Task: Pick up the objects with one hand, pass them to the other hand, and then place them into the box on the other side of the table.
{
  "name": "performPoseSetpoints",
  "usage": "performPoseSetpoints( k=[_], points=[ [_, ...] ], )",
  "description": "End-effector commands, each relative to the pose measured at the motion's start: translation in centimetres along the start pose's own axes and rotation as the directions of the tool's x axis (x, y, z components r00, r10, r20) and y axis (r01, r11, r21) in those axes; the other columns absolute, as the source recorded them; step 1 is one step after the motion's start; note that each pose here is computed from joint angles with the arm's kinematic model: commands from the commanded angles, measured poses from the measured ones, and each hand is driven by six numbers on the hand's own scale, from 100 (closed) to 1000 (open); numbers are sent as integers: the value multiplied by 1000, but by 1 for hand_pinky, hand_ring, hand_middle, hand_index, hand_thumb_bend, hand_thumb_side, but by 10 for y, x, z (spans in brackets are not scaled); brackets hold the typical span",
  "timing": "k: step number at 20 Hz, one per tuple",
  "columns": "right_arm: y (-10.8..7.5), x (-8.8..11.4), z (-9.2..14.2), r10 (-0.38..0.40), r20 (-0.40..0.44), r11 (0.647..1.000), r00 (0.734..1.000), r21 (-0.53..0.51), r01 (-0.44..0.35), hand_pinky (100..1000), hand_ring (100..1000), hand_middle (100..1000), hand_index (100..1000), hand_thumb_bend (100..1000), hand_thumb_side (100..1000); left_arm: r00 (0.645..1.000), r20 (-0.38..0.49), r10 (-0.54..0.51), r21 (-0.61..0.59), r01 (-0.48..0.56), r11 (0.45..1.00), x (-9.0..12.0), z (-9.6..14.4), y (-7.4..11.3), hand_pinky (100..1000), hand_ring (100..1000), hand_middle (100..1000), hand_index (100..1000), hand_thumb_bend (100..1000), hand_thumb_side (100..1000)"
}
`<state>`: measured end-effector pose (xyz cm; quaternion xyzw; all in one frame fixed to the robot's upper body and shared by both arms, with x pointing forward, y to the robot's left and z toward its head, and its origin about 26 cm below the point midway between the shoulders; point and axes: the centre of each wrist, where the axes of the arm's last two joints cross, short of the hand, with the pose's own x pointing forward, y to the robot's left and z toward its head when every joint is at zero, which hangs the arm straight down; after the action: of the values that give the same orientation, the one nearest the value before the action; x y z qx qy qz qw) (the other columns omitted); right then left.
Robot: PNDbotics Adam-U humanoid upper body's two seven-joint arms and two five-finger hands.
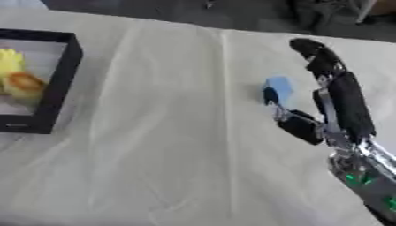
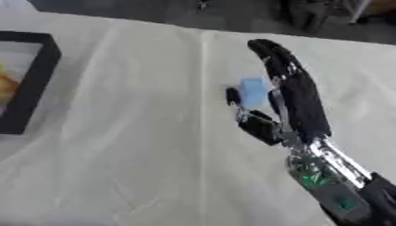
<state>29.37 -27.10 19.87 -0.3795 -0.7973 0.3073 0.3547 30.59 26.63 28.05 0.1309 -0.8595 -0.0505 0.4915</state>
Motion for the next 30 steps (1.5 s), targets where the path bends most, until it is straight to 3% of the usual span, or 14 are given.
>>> performPoseSetpoints(
  k=[1, 8, 15, 19, 30],
  points=[
    [-44, -12, -10, 39, 15, 991, 999, 125, -41, 723, 917, 893, 938, 310, 186, 990, 111, 84, -40, -80, 996, -3, 6, -10, 1000, 488, 731, 881, 543, 719],
    [-93, -23, -17, 151, -7, 898, 988, 418, -135, 826, 946, 916, 950, 371, 100, 982, 91, 164, -96, -155, 983, -23, 23, -38, 1000, 481, 721, 871, 538, 721],
    [-121, -22, -25, 220, -21, 835, 975, 522, -177, 868, 933, 895, 901, 437, 100, 977, 39, 208, -119, -203, 972, -33, 34, -55, 1000, 475, 708, 864, 532, 721],
    [-124, -20, -27, 279, -46, 824, 959, 524, -214, 875, 926, 891, 899, 469, 100, 975, 48, 218, -145, -210, 967, -31, 34, -62, 1000, 473, 707, 862, 526, 718],
    [-111, -22, -22, 391, -142, 826, 909, 490, -279, 896, 925, 891, 907, 519, 100, 971, 75, 228, -190, -210, 959, -25, 33, -73, 1000, 469, 703, 859, 518, 717]
  ],
)
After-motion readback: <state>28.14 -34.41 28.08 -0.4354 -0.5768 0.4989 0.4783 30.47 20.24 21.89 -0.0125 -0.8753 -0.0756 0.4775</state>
